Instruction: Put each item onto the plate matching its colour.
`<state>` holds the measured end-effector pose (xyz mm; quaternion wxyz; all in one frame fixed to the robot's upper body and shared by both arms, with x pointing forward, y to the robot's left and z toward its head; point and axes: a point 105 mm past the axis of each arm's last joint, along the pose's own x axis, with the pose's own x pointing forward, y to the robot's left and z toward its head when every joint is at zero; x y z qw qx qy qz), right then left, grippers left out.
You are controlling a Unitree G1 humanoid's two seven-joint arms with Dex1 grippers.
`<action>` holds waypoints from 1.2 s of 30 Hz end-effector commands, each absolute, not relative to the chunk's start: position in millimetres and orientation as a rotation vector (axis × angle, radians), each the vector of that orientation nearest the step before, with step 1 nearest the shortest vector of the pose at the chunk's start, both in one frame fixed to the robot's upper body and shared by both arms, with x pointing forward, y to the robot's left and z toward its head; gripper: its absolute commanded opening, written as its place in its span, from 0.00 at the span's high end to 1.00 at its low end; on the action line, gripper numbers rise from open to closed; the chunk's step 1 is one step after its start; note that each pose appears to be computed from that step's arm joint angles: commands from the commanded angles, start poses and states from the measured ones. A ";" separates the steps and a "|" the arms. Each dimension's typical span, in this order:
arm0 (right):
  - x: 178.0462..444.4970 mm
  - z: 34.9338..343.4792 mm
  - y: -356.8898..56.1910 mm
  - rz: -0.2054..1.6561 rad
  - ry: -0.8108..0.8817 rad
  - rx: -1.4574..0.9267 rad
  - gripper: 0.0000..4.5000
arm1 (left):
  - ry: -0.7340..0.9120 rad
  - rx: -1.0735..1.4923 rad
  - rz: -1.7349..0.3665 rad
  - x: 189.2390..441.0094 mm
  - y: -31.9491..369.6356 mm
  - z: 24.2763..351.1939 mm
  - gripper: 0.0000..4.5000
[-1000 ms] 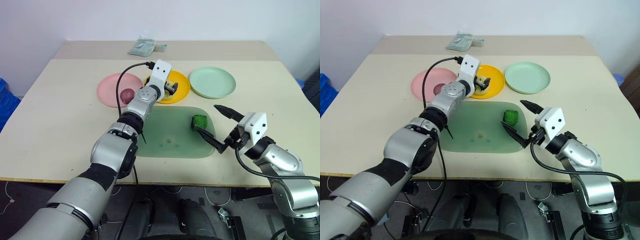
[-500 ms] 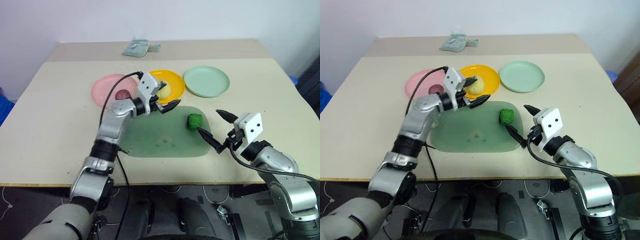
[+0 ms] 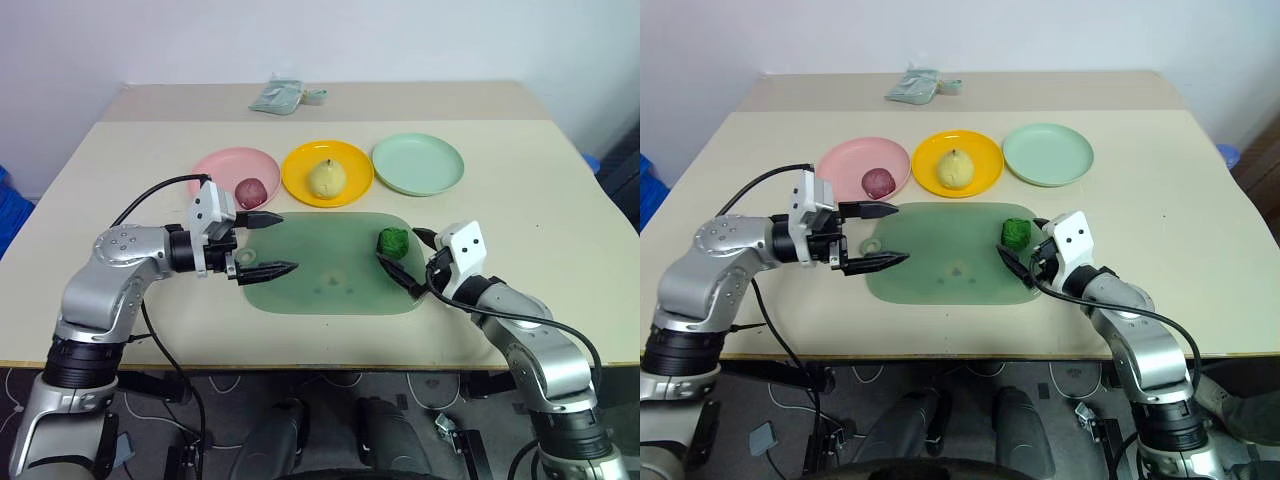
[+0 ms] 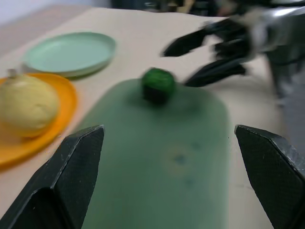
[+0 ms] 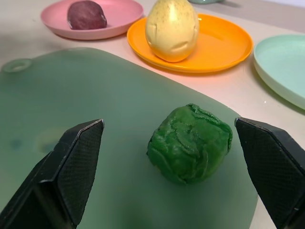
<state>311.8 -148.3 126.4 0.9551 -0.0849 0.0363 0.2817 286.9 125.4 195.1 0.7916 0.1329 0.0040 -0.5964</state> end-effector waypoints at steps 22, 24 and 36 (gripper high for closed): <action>392.3 169.0 -166.3 0.465 -0.092 -0.185 0.64 | -0.094 0.323 -1.156 287.8 129.2 210.4 0.00; 413.7 178.3 -173.3 0.416 -0.106 -0.237 0.64 | -0.103 0.319 -1.134 290.3 128.5 210.2 0.00; 475.5 186.1 -200.5 0.191 -0.015 -0.333 0.14 | -0.176 0.309 -0.924 301.7 129.4 210.4 0.00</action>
